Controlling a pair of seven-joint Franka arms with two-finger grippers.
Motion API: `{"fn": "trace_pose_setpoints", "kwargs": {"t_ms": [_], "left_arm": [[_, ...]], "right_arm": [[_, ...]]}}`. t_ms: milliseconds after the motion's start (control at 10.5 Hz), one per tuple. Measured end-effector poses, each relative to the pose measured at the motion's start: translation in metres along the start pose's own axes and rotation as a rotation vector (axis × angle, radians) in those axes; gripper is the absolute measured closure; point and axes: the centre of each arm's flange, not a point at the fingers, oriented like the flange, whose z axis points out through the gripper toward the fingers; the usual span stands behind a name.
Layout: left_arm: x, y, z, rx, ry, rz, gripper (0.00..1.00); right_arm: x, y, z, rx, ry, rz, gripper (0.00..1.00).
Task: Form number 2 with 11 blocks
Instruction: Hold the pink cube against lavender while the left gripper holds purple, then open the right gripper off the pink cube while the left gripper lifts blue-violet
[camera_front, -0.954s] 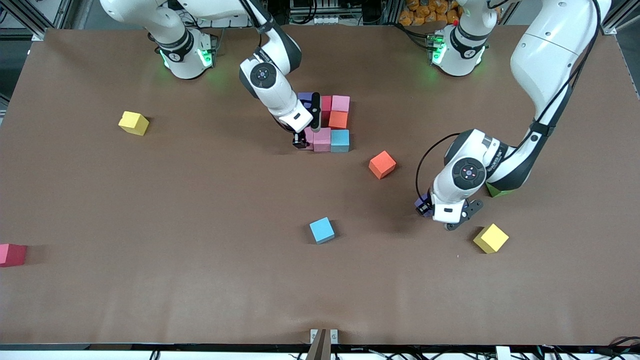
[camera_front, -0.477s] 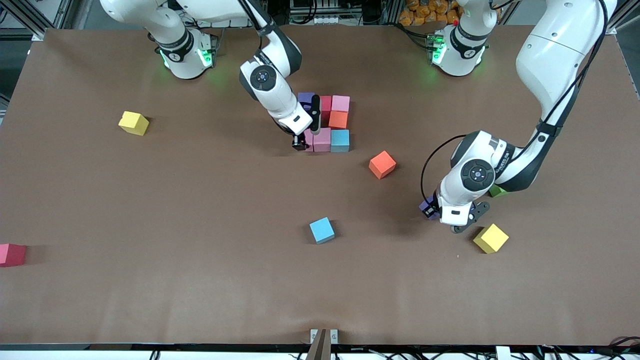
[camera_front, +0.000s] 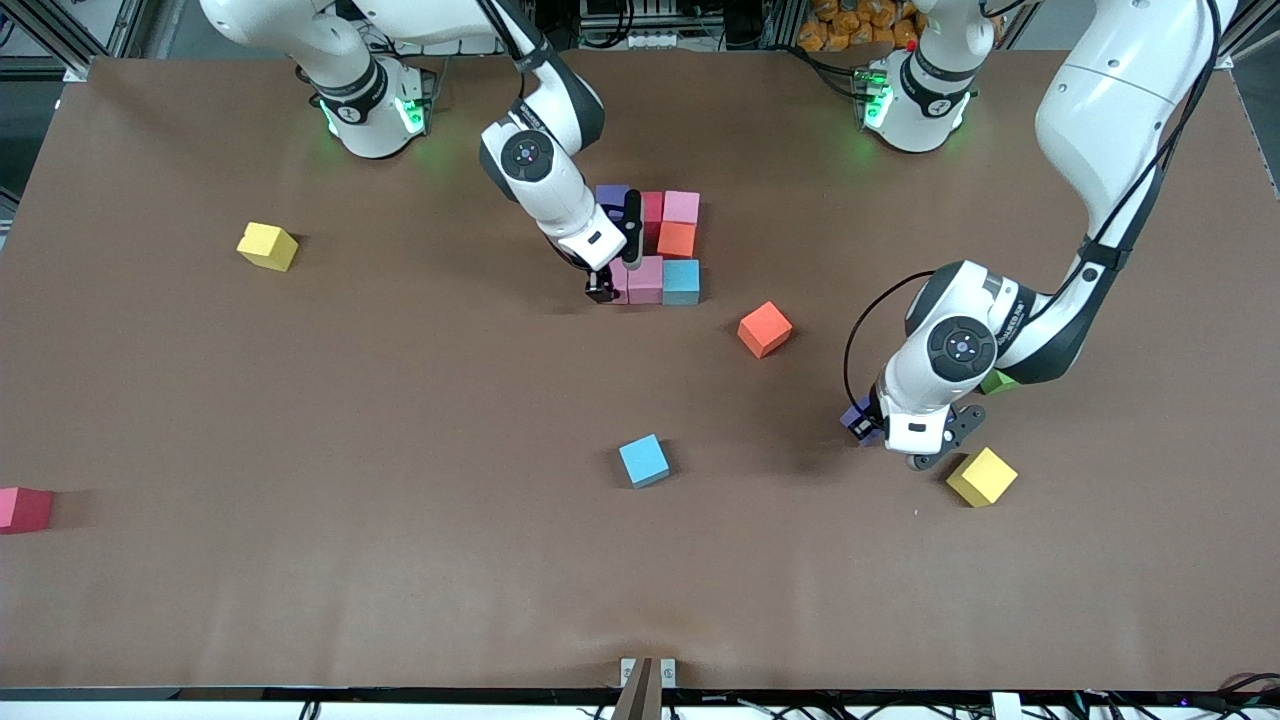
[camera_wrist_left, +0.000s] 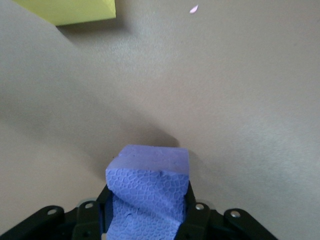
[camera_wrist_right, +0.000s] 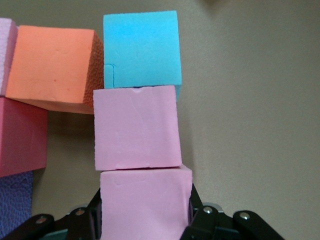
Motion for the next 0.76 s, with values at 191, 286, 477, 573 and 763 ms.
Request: {"fn": "trace_pose_setpoints", "kwargs": {"t_ms": [191, 286, 477, 573, 763], "left_arm": [[0.0, 0.003, -0.018, -0.021, 0.013, -0.033, 0.45], [-0.003, 0.006, -0.026, -0.033, 0.015, -0.058, 0.45], [-0.019, 0.016, -0.036, -0.05, 0.011, -0.091, 0.45], [-0.027, 0.02, -0.037, -0.051, 0.006, -0.1, 0.45], [-0.04, 0.026, -0.04, -0.043, -0.007, -0.133, 0.45]], "right_arm": [[0.002, 0.001, -0.001, -0.003, 0.004, -0.001, 0.33], [0.003, 0.002, -0.002, -0.004, 0.005, -0.001, 0.3], [0.001, 0.004, -0.001, -0.005, 0.004, 0.003, 0.02], [0.001, 0.006, -0.002, -0.008, 0.004, 0.006, 0.0], [0.004, 0.013, -0.007, -0.019, 0.014, 0.009, 0.0]]}}
